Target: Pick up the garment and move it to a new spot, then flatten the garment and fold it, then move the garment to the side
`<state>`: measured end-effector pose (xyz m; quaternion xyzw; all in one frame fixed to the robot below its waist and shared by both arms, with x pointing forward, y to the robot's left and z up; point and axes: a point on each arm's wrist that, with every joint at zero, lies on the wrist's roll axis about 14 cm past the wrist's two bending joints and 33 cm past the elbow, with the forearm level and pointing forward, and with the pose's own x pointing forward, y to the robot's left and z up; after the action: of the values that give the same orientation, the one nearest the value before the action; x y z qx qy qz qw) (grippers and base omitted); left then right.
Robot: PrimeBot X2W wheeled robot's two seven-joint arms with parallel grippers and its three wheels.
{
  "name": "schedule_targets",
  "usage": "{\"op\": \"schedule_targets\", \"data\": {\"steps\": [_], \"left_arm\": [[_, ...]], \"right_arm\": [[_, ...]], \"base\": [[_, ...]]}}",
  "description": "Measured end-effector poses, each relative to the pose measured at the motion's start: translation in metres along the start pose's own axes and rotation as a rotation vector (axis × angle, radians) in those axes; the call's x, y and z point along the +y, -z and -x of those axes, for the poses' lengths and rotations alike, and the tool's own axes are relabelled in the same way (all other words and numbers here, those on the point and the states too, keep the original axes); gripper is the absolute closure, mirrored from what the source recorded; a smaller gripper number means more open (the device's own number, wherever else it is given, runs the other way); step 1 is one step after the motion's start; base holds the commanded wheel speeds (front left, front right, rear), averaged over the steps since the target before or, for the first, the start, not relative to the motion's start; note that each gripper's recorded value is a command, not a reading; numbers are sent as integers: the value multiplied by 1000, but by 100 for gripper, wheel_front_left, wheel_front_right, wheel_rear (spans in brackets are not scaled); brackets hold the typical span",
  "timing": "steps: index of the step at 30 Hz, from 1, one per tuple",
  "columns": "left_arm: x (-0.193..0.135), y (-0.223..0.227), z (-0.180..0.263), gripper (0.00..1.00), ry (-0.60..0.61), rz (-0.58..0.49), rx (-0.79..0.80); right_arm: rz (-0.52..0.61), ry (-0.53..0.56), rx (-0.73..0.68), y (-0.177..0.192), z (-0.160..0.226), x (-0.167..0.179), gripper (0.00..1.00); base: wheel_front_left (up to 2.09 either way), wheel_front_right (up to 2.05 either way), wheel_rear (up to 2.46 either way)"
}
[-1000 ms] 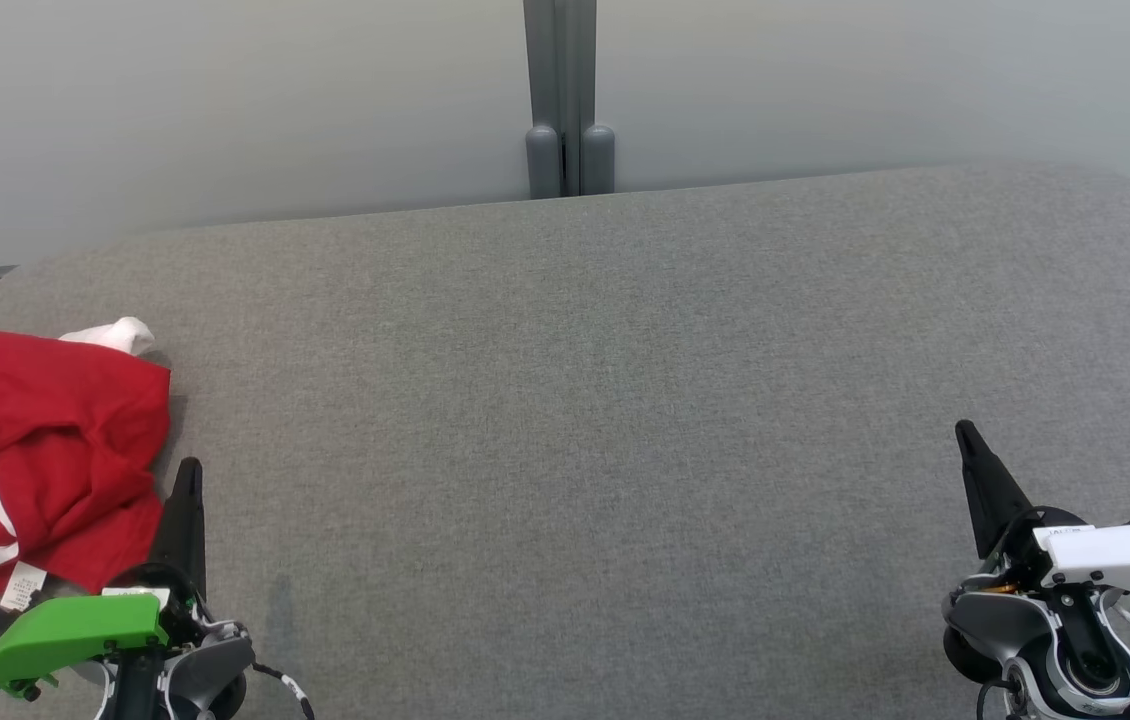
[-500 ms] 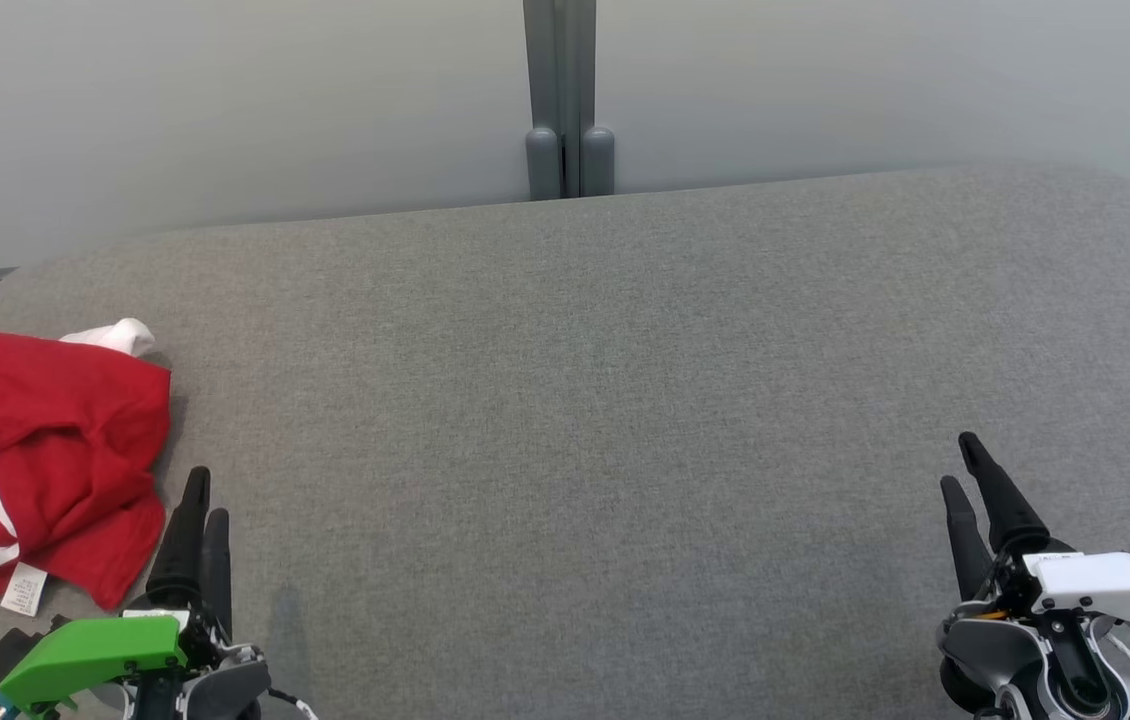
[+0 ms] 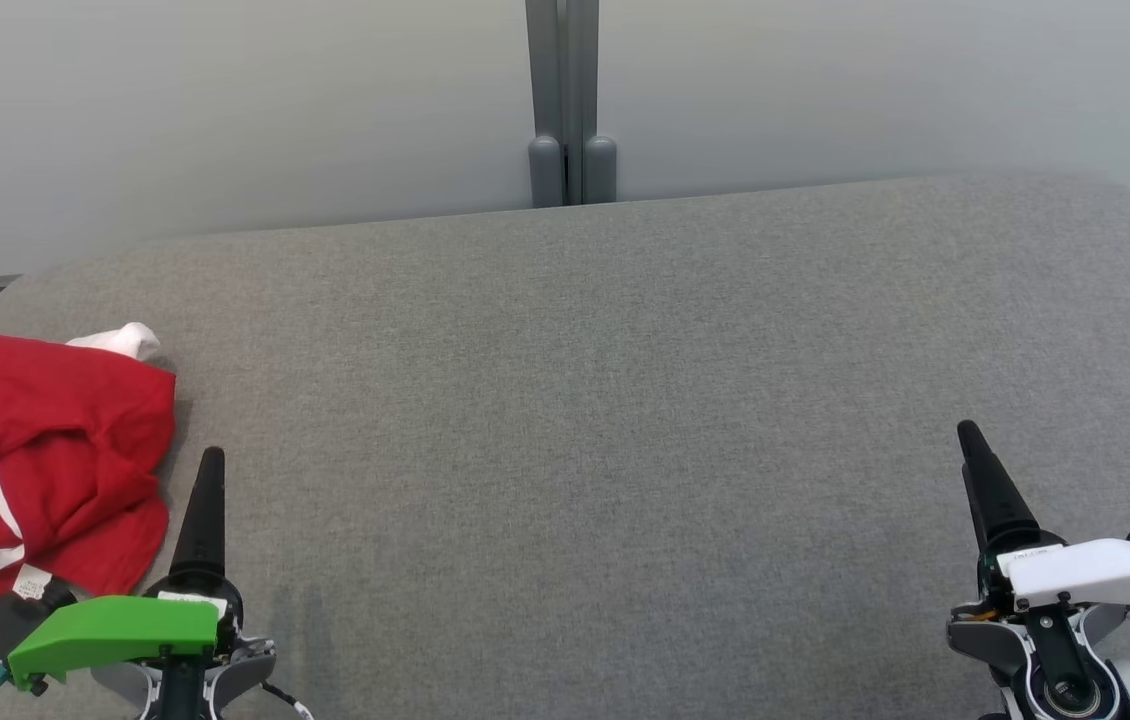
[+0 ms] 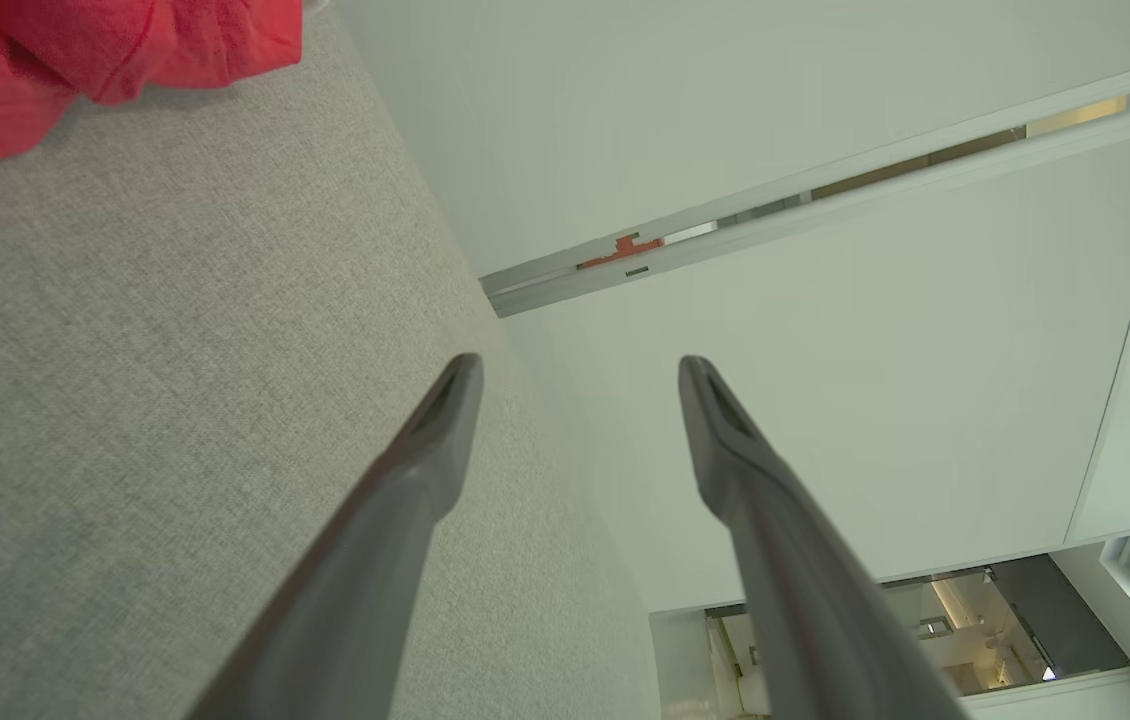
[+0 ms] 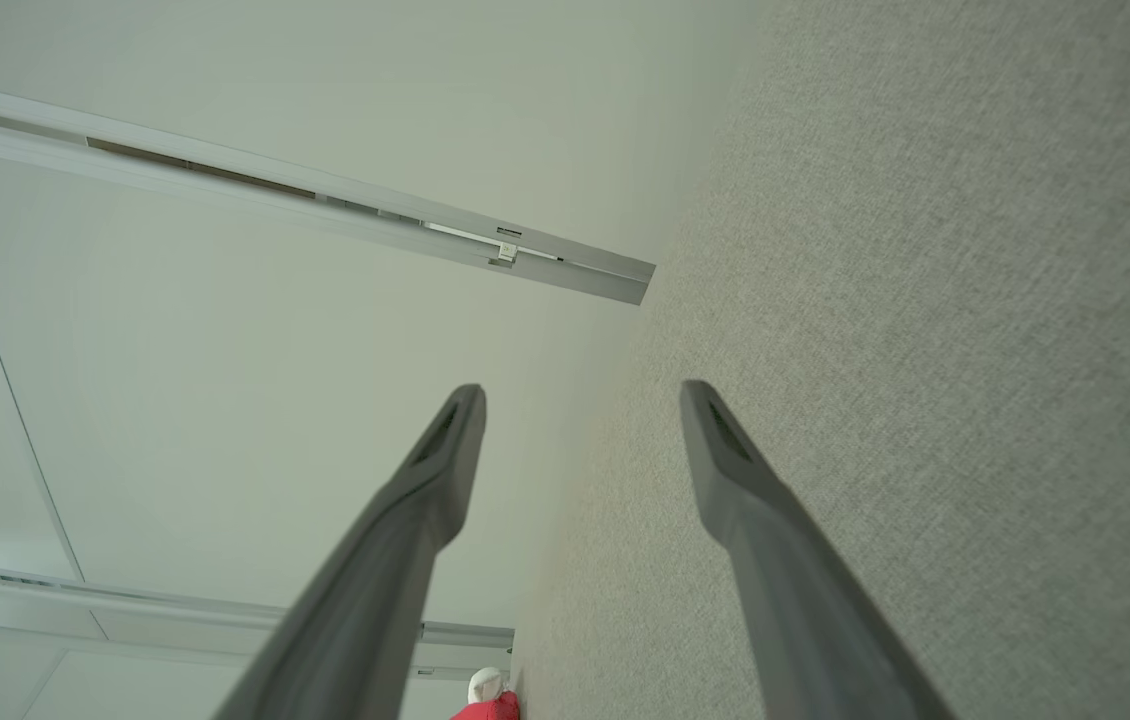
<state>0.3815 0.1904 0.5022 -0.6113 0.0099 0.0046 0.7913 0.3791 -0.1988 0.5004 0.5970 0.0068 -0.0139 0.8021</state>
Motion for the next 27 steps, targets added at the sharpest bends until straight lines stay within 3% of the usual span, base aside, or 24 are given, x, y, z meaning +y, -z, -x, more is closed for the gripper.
{"op": "schedule_targets", "data": {"steps": [16, 27], "left_arm": [[-5, 5, 0, 0, 8, -353, 12], [-2, 4, 0, 0, 0, -543, 6]], "right_arm": [[364, -43, 11, 7, 2, 11, 0], [534, -77, 23, 14, 2, 17, 0]], "base": [[0, 0, 0], [0, 0, 0]]}}
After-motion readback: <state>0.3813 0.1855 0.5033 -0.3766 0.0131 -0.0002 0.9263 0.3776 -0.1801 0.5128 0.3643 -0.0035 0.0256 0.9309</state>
